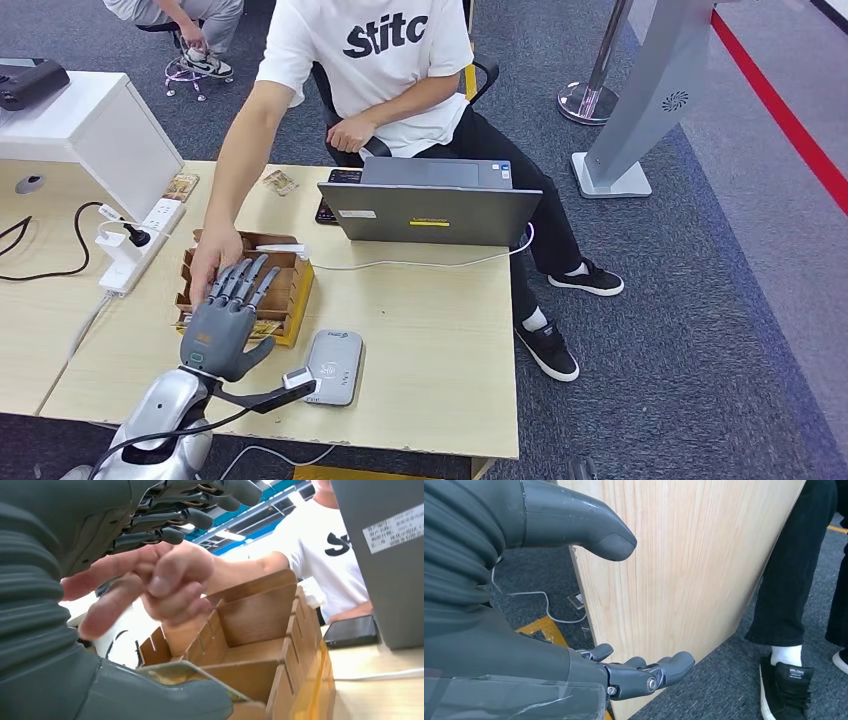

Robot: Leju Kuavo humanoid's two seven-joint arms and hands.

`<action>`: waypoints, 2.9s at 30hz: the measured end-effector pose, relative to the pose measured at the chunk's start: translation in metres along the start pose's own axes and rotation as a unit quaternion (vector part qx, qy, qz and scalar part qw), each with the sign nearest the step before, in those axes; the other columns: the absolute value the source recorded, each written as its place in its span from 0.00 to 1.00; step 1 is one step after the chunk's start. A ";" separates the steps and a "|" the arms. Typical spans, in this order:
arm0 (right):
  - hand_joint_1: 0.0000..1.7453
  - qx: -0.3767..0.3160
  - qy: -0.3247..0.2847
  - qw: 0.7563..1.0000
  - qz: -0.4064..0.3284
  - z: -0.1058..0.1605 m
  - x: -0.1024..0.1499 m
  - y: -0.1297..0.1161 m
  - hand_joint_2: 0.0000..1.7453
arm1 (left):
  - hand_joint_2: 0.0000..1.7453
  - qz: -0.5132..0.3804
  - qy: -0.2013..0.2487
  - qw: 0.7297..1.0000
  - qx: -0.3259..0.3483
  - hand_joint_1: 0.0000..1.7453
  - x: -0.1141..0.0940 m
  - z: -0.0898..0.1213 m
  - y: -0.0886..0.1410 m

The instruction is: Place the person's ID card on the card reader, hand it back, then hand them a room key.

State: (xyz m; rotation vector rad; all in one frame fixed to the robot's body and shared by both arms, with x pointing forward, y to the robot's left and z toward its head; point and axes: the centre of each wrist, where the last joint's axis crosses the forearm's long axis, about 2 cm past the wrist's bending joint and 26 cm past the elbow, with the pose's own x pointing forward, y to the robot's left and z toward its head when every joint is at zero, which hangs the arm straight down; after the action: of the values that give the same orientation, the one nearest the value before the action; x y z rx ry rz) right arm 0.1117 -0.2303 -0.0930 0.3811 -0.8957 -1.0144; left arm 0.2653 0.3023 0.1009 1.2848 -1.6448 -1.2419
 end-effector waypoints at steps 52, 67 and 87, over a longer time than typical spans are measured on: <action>0.00 0.000 0.000 1.000 -0.001 0.000 0.000 0.000 1.00 | 1.00 -0.026 0.012 0.999 -0.023 1.00 -0.011 0.006 -0.005; 0.00 -0.001 -0.001 1.000 -0.002 0.000 0.000 0.000 1.00 | 1.00 -0.023 0.011 0.999 -0.026 0.78 -0.011 0.007 -0.006; 0.00 -0.003 0.000 1.000 -0.002 0.000 0.000 0.000 1.00 | 1.00 0.020 0.035 0.988 0.149 1.00 0.006 -0.045 0.063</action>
State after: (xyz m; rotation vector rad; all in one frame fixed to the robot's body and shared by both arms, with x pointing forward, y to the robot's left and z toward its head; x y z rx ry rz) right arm 0.1118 -0.2300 -0.0929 0.3791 -0.8927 -1.0211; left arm 0.2865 0.2882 0.1738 1.4474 -1.8459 -0.9397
